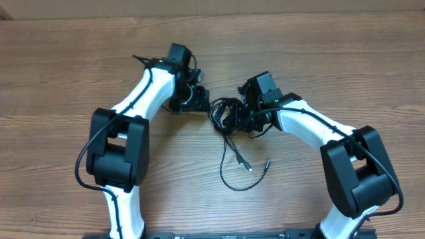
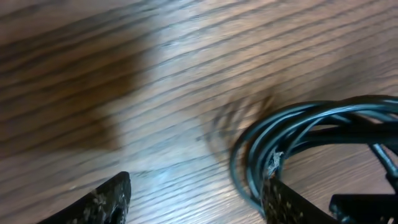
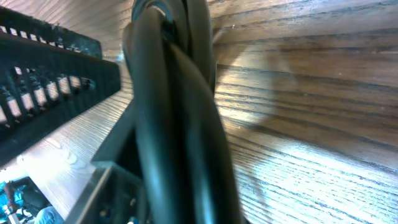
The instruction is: Untangle cables
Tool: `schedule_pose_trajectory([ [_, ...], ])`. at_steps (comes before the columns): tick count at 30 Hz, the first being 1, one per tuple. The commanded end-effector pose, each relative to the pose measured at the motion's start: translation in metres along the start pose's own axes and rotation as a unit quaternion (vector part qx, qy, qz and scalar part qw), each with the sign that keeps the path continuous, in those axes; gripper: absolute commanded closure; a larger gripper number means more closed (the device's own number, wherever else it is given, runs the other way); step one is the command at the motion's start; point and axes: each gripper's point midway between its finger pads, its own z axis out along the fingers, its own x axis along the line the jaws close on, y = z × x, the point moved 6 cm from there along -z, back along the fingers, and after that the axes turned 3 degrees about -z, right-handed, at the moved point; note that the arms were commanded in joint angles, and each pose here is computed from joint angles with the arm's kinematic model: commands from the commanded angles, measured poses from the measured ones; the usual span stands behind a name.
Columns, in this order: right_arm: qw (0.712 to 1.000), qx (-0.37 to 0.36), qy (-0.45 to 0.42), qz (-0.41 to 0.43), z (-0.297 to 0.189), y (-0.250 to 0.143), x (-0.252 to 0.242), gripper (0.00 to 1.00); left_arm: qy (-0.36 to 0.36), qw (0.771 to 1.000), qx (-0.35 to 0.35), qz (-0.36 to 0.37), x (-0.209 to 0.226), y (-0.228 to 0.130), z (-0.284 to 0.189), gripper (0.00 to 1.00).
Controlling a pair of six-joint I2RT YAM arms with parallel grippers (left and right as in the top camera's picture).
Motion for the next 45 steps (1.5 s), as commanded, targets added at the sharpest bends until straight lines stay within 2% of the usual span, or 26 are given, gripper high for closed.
schedule_pose_trajectory([
  [1, 1.000, -0.009, 0.004, -0.007, -0.005, 0.003, 0.003, 0.96, 0.027, 1.000, -0.009, 0.009, -0.009, -0.001, 0.003, 0.33],
  [11, 1.000, -0.009, 0.004, -0.006, -0.005, 0.003, 0.003, 0.96, 0.084, 0.996, -0.030, 0.000, -0.008, 0.001, 0.006, 0.34],
  [33, 1.000, -0.009, 0.004, -0.006, -0.005, 0.003, 0.003, 0.96, 0.084, 0.996, -0.042, -0.007, -0.006, 0.001, 0.013, 0.33],
  [45, 1.000, -0.009, 0.004, -0.006, -0.005, 0.003, 0.003, 0.96, 0.086, 0.995, -0.046, -0.006, -0.010, 0.007, 0.001, 0.40],
])
